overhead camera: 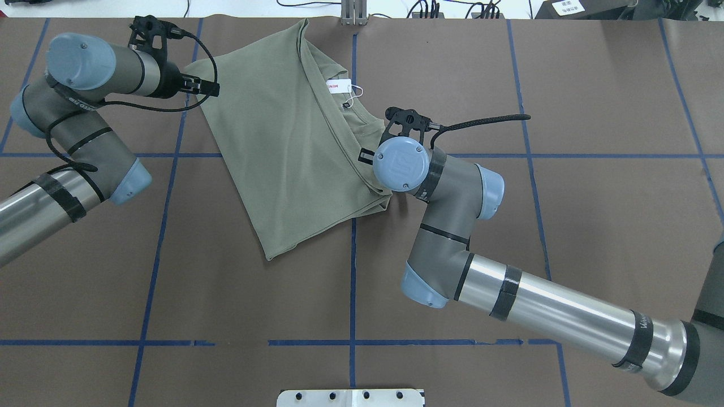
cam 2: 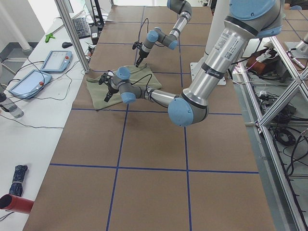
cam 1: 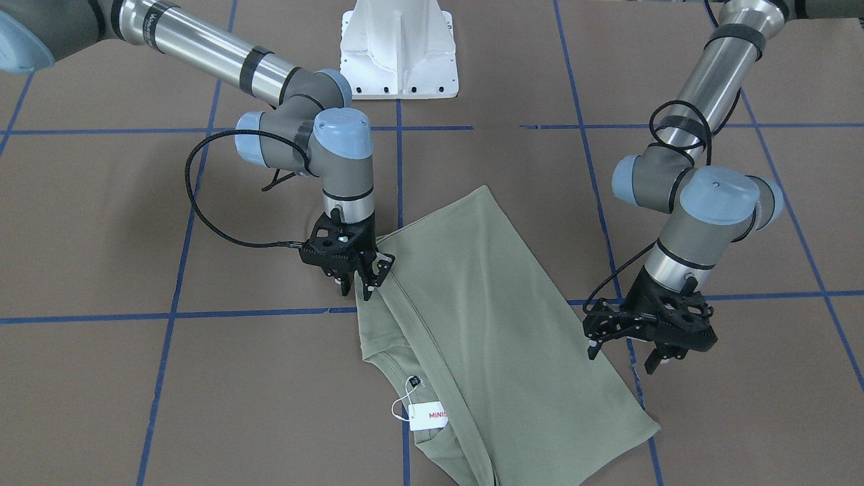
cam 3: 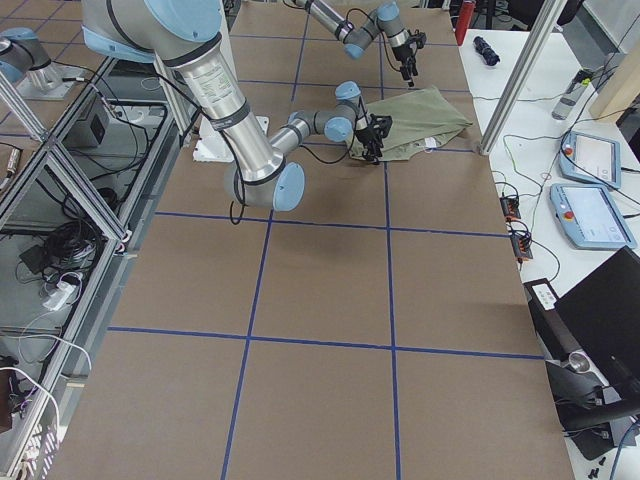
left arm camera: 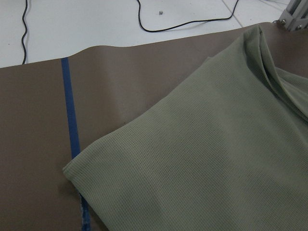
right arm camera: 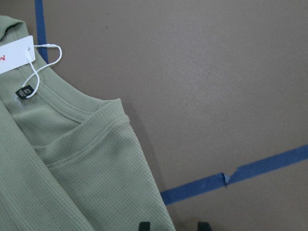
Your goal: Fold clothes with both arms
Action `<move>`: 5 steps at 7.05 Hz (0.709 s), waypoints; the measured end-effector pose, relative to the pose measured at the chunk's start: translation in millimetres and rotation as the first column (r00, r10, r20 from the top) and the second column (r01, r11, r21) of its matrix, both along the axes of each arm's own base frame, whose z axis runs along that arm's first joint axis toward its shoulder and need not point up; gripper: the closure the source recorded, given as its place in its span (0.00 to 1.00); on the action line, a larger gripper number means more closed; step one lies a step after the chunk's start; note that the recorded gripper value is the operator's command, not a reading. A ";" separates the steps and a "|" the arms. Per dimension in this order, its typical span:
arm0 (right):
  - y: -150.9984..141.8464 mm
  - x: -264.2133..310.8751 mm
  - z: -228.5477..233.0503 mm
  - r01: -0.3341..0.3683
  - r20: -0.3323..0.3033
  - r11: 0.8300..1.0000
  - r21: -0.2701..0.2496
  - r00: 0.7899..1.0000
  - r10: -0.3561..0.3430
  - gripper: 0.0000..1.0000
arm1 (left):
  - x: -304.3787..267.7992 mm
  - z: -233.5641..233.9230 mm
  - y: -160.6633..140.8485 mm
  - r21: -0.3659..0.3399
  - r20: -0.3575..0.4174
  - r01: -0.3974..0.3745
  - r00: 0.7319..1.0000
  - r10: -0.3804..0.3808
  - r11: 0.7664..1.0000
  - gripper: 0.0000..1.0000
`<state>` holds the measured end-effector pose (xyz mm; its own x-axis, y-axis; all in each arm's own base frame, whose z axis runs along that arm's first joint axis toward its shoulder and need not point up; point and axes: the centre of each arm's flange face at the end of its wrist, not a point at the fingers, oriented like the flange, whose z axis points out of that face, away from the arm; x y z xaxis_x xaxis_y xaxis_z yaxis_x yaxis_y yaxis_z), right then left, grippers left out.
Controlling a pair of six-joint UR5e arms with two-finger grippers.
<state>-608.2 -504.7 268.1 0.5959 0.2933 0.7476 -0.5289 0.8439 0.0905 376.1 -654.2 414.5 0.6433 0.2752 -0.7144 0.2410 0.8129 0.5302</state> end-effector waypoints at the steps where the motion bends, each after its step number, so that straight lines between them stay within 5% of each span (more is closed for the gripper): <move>1: 0.1 0.4 -3.5 -0.001 0.004 1.000 0.003 1.000 0.001 1.00 | 0.6 0.7 0.6 -0.001 0.001 -0.001 1.000 0.001 1.000 0.00; 5: 4.6 8.3 -13.9 0.001 0.021 1.000 0.011 1.000 -0.001 1.00 | 5.4 5.5 5.2 -0.007 0.004 -0.007 1.000 0.007 1.000 0.00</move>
<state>-599.9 -500.1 254.2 0.5804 0.2847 0.7630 -0.5300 0.8434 0.0885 381.5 -649.0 420.0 0.6439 0.2746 -0.7141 0.2331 0.8185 0.5250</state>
